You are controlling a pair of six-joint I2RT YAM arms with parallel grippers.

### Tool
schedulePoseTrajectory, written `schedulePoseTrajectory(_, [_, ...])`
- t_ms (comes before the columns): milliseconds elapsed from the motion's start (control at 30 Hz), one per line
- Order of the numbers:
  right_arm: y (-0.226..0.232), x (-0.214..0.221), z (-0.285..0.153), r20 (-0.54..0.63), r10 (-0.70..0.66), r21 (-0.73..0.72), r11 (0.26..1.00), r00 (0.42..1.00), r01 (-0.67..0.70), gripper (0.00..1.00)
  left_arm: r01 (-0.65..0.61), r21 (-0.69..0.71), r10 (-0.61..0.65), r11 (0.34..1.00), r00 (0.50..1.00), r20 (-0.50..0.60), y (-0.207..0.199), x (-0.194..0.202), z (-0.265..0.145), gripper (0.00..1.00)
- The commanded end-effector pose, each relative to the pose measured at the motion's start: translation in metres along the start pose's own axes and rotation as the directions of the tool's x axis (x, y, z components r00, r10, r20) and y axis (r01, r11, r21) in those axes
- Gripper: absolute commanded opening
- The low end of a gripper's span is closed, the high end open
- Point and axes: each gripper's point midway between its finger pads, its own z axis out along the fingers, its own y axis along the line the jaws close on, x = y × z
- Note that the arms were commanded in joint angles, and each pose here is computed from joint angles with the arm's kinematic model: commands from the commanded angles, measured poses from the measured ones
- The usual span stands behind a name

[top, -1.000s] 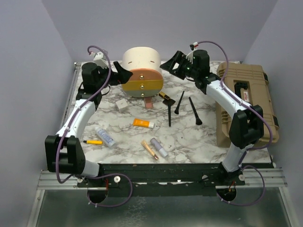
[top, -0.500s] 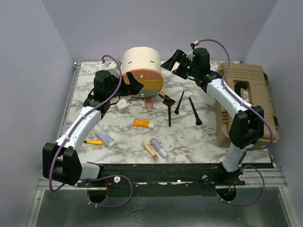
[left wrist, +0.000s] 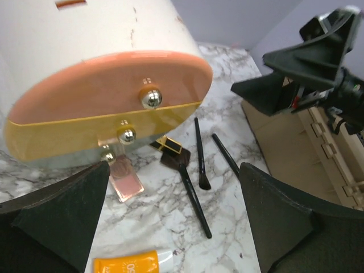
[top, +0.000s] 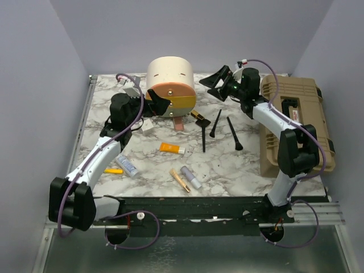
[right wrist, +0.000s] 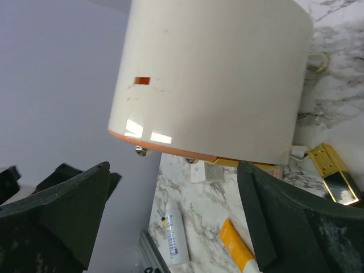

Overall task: Organize the makeup
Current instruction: Open the drawer in the storage box.

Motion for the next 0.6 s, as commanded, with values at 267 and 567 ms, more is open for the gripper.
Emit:
schedulePoseTrajectory(267, [0.013,0.009,-0.006,-0.122,-0.078,0.058,0.995,0.990,0.086,0.93,0.050,0.022,-0.046,0.998,0.986,-0.163,-0.021,0.037,0.048,0.85])
schedulePoseTrajectory(567, [0.011,0.002,-0.009,-0.103,-0.062,0.128,0.989,0.993,0.075,0.95,-0.026,-0.253,-0.007,0.967,0.991,-0.131,0.004,0.035,0.075,0.75])
